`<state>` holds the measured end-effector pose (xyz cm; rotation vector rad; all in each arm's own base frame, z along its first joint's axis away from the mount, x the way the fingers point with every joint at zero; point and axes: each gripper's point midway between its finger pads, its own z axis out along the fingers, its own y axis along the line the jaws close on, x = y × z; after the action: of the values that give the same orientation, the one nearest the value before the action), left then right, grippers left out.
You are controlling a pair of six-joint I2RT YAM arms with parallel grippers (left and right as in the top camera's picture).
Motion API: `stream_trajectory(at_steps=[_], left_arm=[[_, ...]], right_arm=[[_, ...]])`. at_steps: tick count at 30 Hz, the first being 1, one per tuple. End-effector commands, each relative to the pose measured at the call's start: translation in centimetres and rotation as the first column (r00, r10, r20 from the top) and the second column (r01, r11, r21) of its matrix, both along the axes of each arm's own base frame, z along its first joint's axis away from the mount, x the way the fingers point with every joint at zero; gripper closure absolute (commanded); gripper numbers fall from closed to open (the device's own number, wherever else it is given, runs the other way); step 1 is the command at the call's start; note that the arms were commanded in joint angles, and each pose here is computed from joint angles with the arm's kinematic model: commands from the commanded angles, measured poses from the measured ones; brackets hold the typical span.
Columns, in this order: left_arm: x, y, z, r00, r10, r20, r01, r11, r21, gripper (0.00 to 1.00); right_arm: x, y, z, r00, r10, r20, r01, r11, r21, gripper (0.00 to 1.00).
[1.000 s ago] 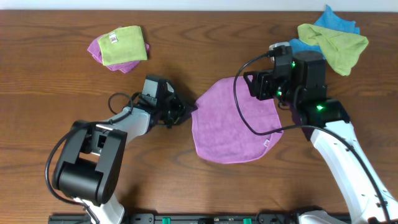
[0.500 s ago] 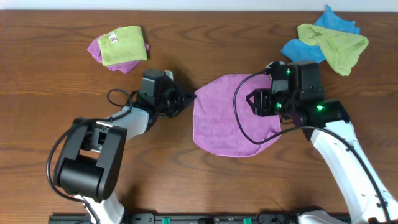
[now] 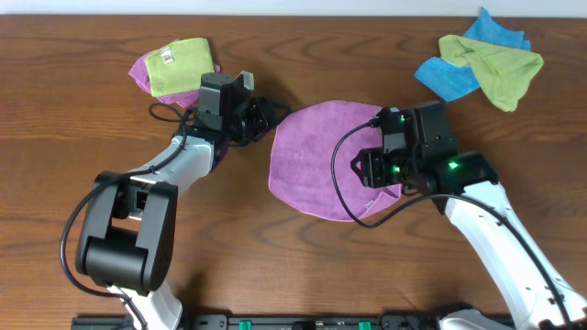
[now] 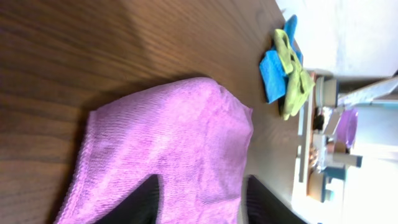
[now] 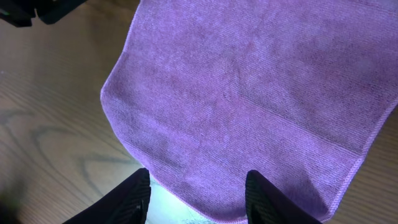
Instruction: Fold the cloth
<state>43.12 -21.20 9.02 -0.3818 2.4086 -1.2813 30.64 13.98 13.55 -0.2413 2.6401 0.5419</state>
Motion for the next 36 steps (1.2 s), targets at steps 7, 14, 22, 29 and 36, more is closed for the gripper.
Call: stream_trajectory(at_steps=[7, 14, 22, 29, 36], left_arm=[[-0.1, 3.6, -0.3, 0.999, -0.053, -0.008, 0.053, 0.998, -0.017, 0.46], [-4.7, 6.8, 0.4, 0.978, -0.181, -0.103, 0.17, 0.98, -0.108, 0.6], [-10.5, 6.6, -3.0, 0.923, -0.245, -0.296, 0.236, 0.969, -0.067, 0.65], [-11.3, 5.3, -6.2, 0.921, -0.166, -0.351, 0.167, 0.986, -0.028, 0.56], [-11.9, 4.3, -8.0, 0.931, -0.111, -0.347, 0.104, 0.994, -0.037, 0.38]], right_arm=[[-0.8, -2.0, -1.4, 0.983, -0.166, -0.081, 0.16, 0.984, -0.074, 0.55], [-2.5, -3.6, -2.5, 0.961, -0.23, -0.152, 0.219, 0.972, -0.088, 0.55], [-5.1, -4.6, -4.9, 0.924, -0.299, -0.239, 0.298, 0.954, -0.04, 0.48], [-5.6, -4.7, -6.0, 0.9, -0.344, -0.27, 0.347, 0.937, -0.037, 0.4], [-5.0, -4.6, -6.9, 0.897, -0.367, -0.246, 0.377, 0.926, -0.007, 0.37]])
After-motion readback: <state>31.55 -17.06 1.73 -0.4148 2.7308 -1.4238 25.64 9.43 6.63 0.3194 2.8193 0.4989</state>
